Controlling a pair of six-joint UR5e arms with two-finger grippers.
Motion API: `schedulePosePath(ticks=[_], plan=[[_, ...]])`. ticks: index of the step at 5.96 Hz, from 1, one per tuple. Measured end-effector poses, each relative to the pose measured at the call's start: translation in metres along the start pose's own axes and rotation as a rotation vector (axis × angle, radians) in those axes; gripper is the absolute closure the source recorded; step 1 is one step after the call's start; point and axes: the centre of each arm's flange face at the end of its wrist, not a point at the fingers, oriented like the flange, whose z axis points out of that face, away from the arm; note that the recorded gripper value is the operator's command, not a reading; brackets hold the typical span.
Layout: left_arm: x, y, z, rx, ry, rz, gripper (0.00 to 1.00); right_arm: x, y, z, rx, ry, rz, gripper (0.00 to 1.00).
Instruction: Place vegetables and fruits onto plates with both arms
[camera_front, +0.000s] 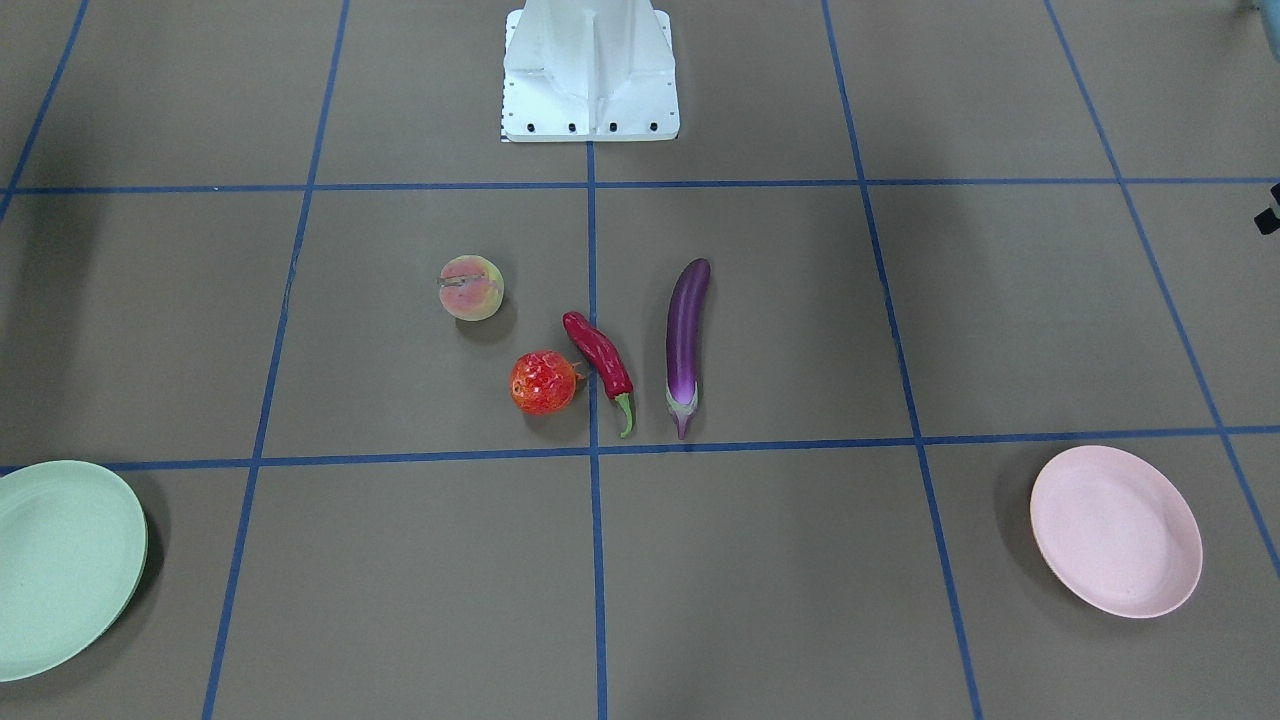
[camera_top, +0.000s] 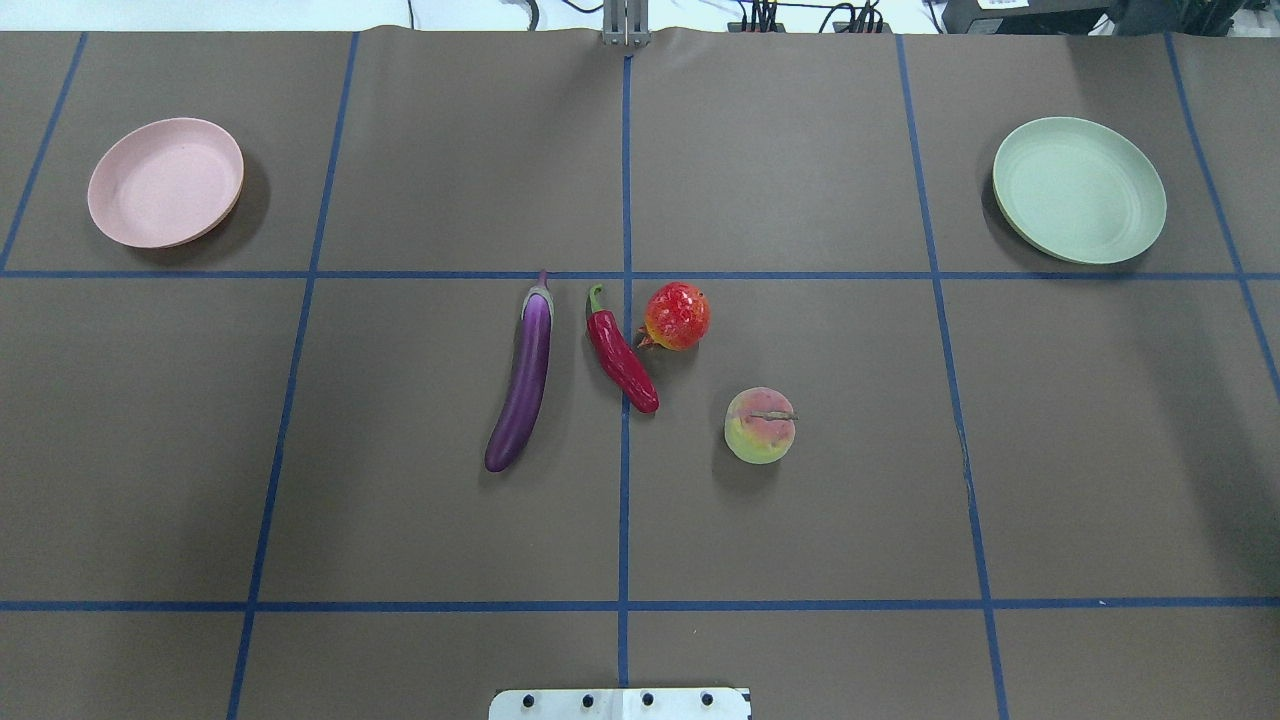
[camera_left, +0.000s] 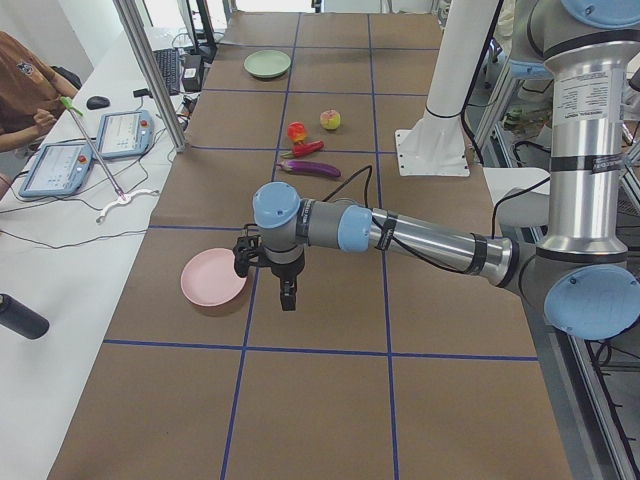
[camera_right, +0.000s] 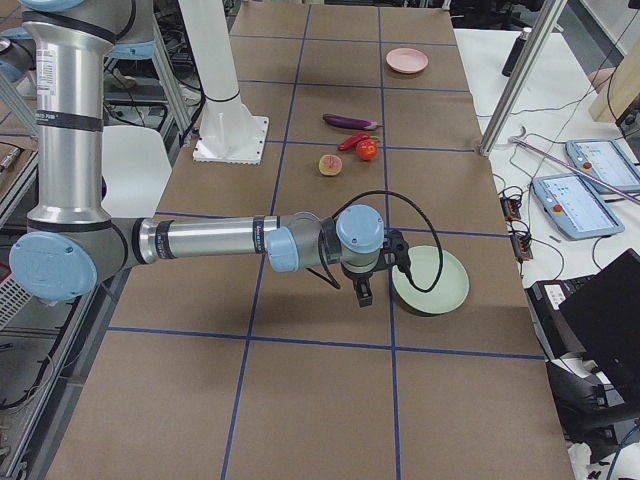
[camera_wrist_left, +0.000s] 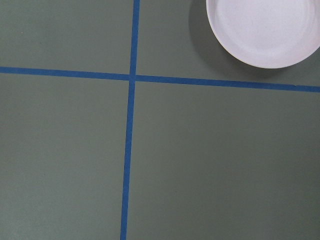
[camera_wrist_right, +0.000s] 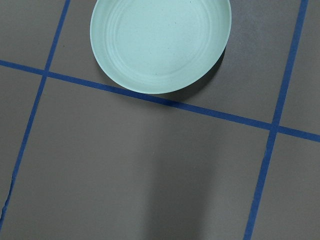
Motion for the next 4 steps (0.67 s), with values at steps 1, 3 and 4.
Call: schedulePosePath(ticks=[1, 3, 4], plan=[[0.006, 0.0, 0.001, -0.001, 0.019, 0.015, 0.0, -0.01, -0.005, 0.004, 0.003, -0.007, 0.017, 0.0], [0.016, -0.001, 0.002, 0.0, 0.058, 0.04, 0.0, -0.031, -0.009, 0.011, 0.008, -0.05, 0.037, 0.0], [0.017, -0.001, 0.003, 0.0, 0.062, 0.043, 0.0, -0.059, -0.019, 0.02, -0.005, -0.077, 0.062, 0.0]])
